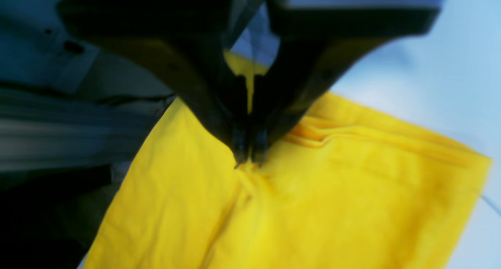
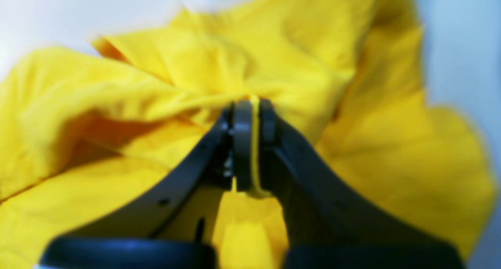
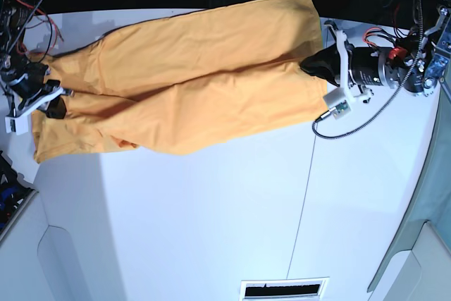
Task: Layout the t-shirt on the table in an organized manner, then fold the t-shirt properly
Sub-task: 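Lift the shirt with both grippers and fling it flat onto the table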
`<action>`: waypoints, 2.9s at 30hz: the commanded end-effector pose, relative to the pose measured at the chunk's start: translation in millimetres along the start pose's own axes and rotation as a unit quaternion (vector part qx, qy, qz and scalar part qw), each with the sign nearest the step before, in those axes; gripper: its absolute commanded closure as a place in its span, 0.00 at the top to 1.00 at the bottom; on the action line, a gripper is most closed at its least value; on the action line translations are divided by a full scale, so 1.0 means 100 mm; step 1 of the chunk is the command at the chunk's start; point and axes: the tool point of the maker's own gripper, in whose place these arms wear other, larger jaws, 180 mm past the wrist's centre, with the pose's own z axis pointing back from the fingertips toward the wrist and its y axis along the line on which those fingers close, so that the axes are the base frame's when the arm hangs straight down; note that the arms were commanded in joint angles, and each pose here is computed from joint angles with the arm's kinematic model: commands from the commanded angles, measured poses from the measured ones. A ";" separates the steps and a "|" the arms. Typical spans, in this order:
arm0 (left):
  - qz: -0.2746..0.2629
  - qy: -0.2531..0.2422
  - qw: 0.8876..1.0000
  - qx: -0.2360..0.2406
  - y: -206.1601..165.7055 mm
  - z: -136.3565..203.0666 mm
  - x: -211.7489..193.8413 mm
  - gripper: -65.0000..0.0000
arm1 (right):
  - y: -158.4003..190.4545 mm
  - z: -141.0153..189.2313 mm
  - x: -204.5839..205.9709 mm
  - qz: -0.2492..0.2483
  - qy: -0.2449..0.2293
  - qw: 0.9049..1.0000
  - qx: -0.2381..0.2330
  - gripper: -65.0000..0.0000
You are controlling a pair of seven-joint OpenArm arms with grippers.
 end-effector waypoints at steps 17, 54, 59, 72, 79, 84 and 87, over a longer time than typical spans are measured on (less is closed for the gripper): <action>0.012 -0.023 1.000 0.010 0.04 -0.17 0.04 0.00 | 0.25 -0.12 0.83 0.012 -0.096 0.995 0.017 0.55; -0.068 -0.119 0.987 0.082 0.39 0.57 0.83 0.00 | 0.49 0.04 1.54 0.030 -0.196 0.980 -0.008 0.00; -0.103 -0.142 0.975 0.134 0.70 0.80 1.17 0.00 | 0.62 0.14 2.12 0.033 -0.252 0.967 0.006 0.00; -0.013 -0.166 0.931 0.324 2.34 1.15 1.39 0.47 | 0.33 -0.58 2.46 0.000 -0.217 0.975 -0.046 0.44; 0.051 -0.090 0.950 0.295 2.36 0.80 0.91 0.57 | 0.26 -0.83 1.65 -0.041 -0.140 0.989 -0.038 0.59; 0.076 -0.099 0.978 0.166 1.82 0.47 0.75 0.56 | 0.25 -0.90 0.93 -0.068 -0.088 0.993 -0.035 0.59; 0.092 -0.093 0.983 0.128 1.55 0.33 0.59 0.56 | 0.21 -0.89 0.55 -0.069 -0.056 0.995 -0.042 0.53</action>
